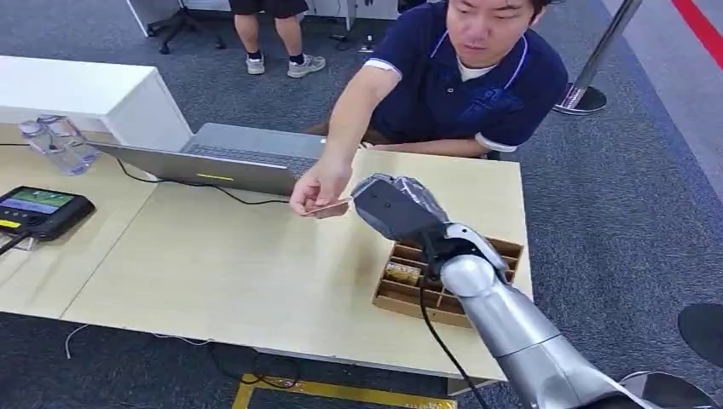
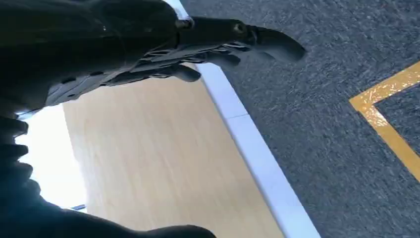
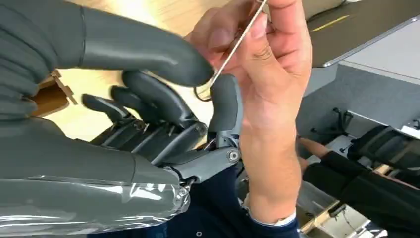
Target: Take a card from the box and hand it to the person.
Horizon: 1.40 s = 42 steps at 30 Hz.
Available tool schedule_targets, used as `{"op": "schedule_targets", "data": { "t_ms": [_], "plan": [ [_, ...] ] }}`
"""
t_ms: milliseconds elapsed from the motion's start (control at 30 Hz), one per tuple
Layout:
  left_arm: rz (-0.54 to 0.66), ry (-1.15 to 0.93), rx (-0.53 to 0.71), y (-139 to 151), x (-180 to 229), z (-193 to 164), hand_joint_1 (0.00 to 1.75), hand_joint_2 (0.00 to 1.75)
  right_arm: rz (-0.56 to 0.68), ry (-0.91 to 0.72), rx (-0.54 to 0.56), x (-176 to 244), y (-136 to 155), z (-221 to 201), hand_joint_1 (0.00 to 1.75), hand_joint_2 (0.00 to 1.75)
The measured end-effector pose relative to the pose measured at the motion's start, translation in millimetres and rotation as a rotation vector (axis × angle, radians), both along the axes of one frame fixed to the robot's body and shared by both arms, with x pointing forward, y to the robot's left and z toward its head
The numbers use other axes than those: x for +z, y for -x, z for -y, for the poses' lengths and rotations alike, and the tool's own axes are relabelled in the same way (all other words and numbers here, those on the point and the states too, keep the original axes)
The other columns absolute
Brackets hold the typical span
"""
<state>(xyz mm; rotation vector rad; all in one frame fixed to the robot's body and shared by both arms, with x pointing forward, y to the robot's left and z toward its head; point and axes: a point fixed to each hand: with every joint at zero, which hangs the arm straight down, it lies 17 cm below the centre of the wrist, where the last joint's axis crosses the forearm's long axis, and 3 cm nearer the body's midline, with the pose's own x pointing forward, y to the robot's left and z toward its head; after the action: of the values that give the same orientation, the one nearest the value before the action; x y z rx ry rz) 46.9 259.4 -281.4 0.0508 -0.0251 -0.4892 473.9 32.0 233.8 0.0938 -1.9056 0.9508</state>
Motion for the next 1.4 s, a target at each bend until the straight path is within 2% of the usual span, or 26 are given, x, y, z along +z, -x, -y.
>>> {"op": "schedule_targets", "data": {
  "t_ms": [33,67,433,467,500,767,933,1033,1100,1233,1400],
  "plan": [
    [-0.002,0.004,-0.001,0.4,0.1,0.7,0.0,1.75,0.0,-0.001,0.0,0.2,-0.3,0.1,0.0,1.75],
    [-0.005,0.009,-0.001,0.9,0.2,1.7,0.0,0.0,-0.001,-0.001,0.0,0.2,-0.4,-0.1,0.0,1.75],
    [-0.019,0.019,0.017,3.1,0.6,3.8,0.0,0.0,-0.003,-0.003,0.006,0.9,-0.8,-1.5,0.0,1.75],
    [-0.018,0.018,0.017,3.0,0.5,3.6,0.0,0.0,-0.004,-0.003,0.006,0.8,-1.0,-1.6,1.1,1.75],
    [-0.018,0.016,0.017,2.9,0.5,3.3,0.0,0.0,-0.004,-0.006,0.006,1.1,-1.0,-1.7,1.64,1.75],
    [-0.013,0.009,0.019,2.0,0.3,2.0,0.0,0.0,0.018,-0.048,-0.029,10.4,-7.5,8.4,1.71,1.75],
    [-0.011,0.008,0.03,1.5,0.2,1.8,0.0,0.0,0.082,-0.114,-0.101,29.8,-15.0,31.8,1.64,1.75],
    [-0.012,0.002,0.043,3.0,-0.1,0.7,0.0,0.0,0.19,-0.2,-0.225,56.9,-17.8,75.8,1.66,1.75],
    [-0.014,0.001,0.049,4.7,-0.3,0.6,0.0,0.0,0.264,-0.232,-0.303,72.7,-16.6,106.5,1.75,1.75],
    [-0.015,0.003,0.067,5.5,-0.3,1.9,0.0,0.0,0.425,-0.302,-0.569,95.7,-8.5,197.1,1.73,1.75],
    [-0.022,0.005,0.082,8.7,-0.4,5.8,0.0,0.0,0.485,-0.288,-0.879,73.5,2.6,313.7,1.75,1.75]
  ]
}}
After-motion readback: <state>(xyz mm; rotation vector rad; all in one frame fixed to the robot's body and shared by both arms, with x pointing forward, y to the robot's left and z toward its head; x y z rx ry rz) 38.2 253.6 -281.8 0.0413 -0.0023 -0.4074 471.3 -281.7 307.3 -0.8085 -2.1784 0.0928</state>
